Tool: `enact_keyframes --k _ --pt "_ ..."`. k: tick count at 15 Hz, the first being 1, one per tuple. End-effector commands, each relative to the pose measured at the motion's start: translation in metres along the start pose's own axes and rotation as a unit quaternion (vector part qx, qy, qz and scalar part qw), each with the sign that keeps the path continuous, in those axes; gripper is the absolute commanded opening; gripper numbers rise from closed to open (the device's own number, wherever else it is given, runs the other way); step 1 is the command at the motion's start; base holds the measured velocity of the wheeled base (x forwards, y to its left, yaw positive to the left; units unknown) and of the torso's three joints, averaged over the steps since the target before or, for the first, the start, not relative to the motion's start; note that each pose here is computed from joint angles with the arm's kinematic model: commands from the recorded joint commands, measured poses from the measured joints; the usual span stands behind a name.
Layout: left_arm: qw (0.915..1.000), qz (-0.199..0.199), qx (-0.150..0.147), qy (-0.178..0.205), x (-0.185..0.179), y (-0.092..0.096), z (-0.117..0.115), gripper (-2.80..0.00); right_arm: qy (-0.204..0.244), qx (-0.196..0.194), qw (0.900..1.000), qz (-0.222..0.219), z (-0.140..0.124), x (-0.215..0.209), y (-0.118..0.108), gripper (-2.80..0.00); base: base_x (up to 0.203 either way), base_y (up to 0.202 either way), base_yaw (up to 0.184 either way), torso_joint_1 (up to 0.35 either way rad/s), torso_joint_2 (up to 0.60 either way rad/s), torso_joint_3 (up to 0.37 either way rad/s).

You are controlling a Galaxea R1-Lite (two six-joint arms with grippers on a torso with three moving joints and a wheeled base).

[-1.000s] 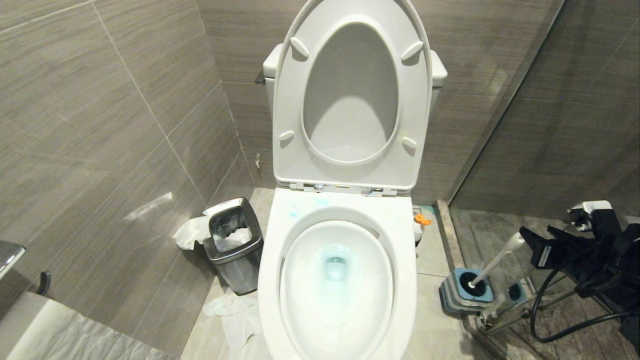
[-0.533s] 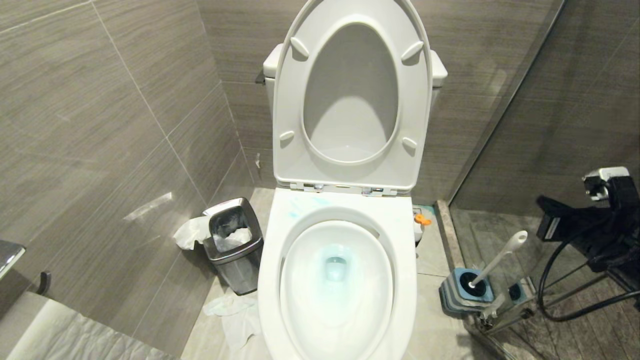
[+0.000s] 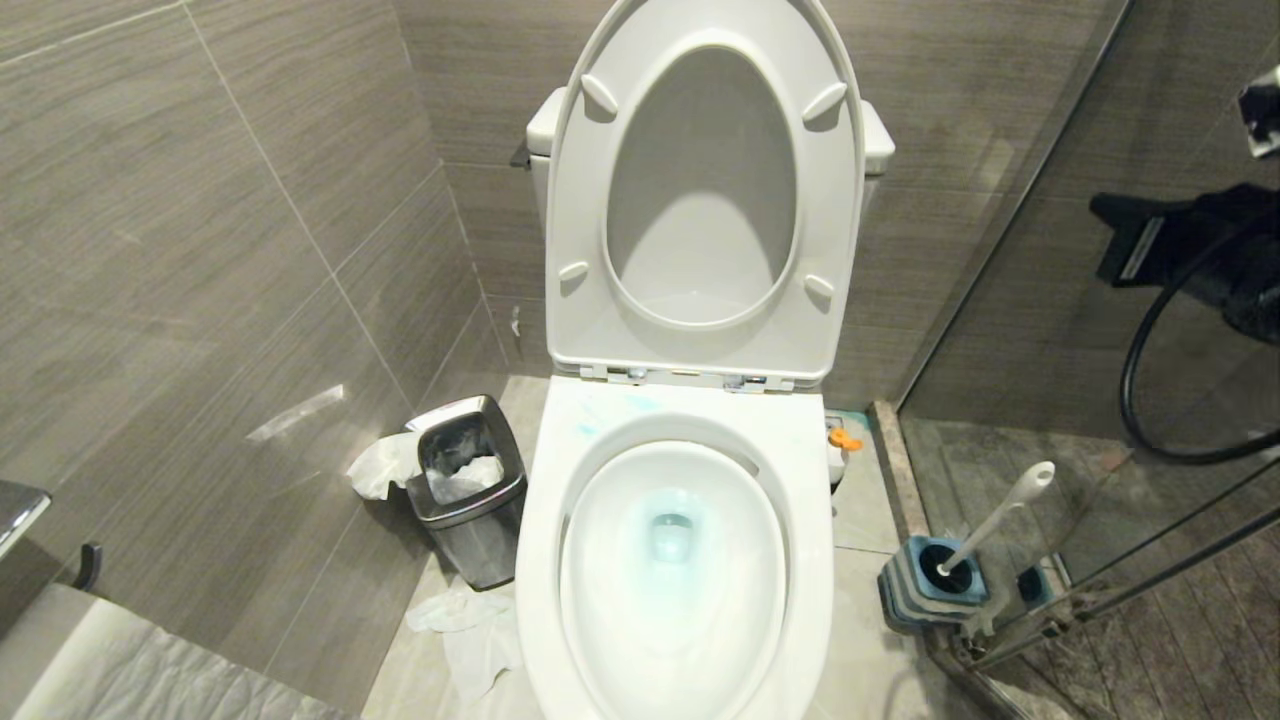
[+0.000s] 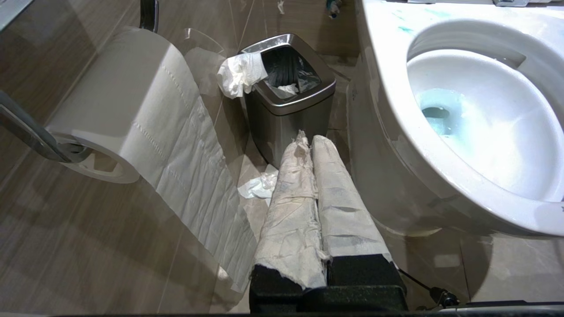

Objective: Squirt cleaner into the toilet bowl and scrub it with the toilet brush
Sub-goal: Flush the toilet

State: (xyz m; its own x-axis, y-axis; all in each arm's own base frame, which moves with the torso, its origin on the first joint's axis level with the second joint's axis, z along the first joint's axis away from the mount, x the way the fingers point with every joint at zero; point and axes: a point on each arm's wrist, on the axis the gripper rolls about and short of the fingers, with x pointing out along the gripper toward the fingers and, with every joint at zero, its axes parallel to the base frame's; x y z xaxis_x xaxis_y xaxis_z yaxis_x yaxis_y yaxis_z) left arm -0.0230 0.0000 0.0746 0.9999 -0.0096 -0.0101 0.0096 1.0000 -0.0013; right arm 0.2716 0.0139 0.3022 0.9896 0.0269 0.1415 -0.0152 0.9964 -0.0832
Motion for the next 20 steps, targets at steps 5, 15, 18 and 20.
enact_keyframes --k 5,15,18,20 --pt "1.0 -0.001 0.0 0.0 0.0 0.0 0.0 -2.8 -0.044 -0.058 0.996 -0.053 0.072 -0.022 0.003 -2.8 0.0 0.0 0.0 0.0 0.0 0.0" --pt "1.0 -0.001 0.0 0.001 0.0 0.0 0.0 -2.8 -0.04 -0.08 0.99 -0.108 0.094 -0.112 -0.012 -2.8 0.0 0.0 0.0 0.0 0.0 0.0" --pt "1.0 0.0 0.0 0.0 0.0 0.0 0.0 -2.8 -0.038 -0.088 0.992 -0.086 0.078 -0.155 -0.018 -2.8 0.0 0.0 0.0 0.0 0.0 0.0" --pt "1.0 -0.001 0.0 0.0 0.0 0.0 0.0 -2.8 -0.035 -0.08 0.994 -0.071 0.062 -0.187 -0.018 -2.8 0.0 0.0 0.0 0.0 0.0 0.0"
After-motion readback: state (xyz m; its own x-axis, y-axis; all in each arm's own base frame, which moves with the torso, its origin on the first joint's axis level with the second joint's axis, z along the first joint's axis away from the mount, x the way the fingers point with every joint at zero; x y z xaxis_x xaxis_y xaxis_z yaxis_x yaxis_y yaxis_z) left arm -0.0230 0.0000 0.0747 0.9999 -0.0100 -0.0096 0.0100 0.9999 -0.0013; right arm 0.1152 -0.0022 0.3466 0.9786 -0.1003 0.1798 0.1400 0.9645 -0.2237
